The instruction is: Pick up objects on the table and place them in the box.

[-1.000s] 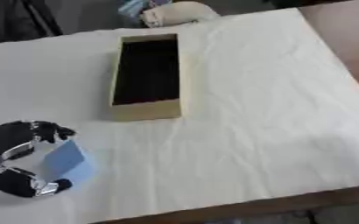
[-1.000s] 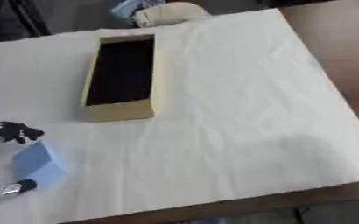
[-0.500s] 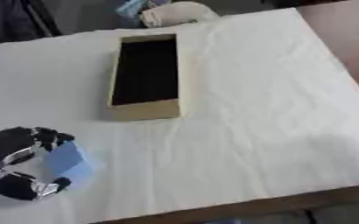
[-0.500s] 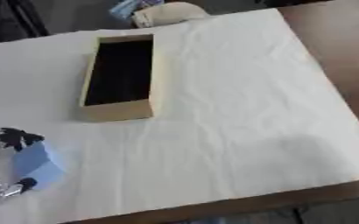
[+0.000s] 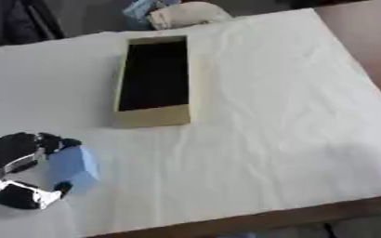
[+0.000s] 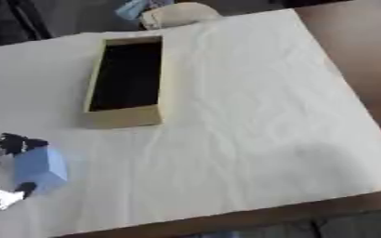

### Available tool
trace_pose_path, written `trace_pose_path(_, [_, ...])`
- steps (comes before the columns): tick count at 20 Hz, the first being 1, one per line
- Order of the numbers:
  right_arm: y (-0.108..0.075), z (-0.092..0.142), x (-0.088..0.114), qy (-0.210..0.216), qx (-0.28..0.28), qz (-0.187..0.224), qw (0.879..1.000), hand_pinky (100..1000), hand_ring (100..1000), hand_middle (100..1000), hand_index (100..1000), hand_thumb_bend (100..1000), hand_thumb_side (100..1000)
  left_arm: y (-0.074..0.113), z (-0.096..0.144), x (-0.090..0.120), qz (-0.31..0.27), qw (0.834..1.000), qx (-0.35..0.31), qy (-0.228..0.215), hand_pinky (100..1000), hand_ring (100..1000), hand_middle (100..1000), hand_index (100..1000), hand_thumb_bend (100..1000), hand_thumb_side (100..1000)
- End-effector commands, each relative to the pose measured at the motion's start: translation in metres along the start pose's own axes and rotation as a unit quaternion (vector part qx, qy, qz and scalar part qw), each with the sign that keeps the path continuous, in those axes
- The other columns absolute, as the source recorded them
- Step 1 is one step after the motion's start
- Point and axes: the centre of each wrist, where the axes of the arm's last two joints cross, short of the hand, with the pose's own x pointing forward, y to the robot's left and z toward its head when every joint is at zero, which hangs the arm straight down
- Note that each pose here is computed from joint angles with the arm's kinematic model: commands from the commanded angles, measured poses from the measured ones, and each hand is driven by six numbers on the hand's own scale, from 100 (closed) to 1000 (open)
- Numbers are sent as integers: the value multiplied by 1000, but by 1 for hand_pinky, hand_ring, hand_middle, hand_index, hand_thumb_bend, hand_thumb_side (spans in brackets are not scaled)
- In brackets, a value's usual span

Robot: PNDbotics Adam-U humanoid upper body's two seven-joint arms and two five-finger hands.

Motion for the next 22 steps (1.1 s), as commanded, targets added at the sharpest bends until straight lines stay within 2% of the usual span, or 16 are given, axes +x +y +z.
trace_pose_path(1, [-5, -6, 7, -15, 9, 9, 1000, 850, 850, 790, 843, 100, 512, 37, 3, -1, -43, 999, 32, -12, 745, 627, 661, 908, 100, 392])
trace_pose_path(6, [-4, -6, 7, -15, 13, 6, 1000, 850, 850, 788, 843, 100, 505, 74, -9, -13, -60, 997, 40, -32, 749, 627, 656, 904, 100, 395])
trace_pose_path(11, [-2, -6, 7, -14, 19, 2, 1000, 850, 850, 787, 843, 100, 511, 101, -36, -28, -86, 995, 26, -51, 764, 647, 674, 906, 100, 400])
trace_pose_path(16, [0, -7, 7, -14, 25, -4, 1000, 850, 851, 787, 843, 100, 510, 109, -71, -40, -98, 993, 12, -65, 771, 654, 676, 905, 100, 399])
trace_pose_path(22, [2, -7, 7, -13, 29, -10, 999, 851, 851, 787, 843, 100, 508, 102, -107, -52, -97, 993, 8, -70, 771, 655, 670, 908, 100, 394])
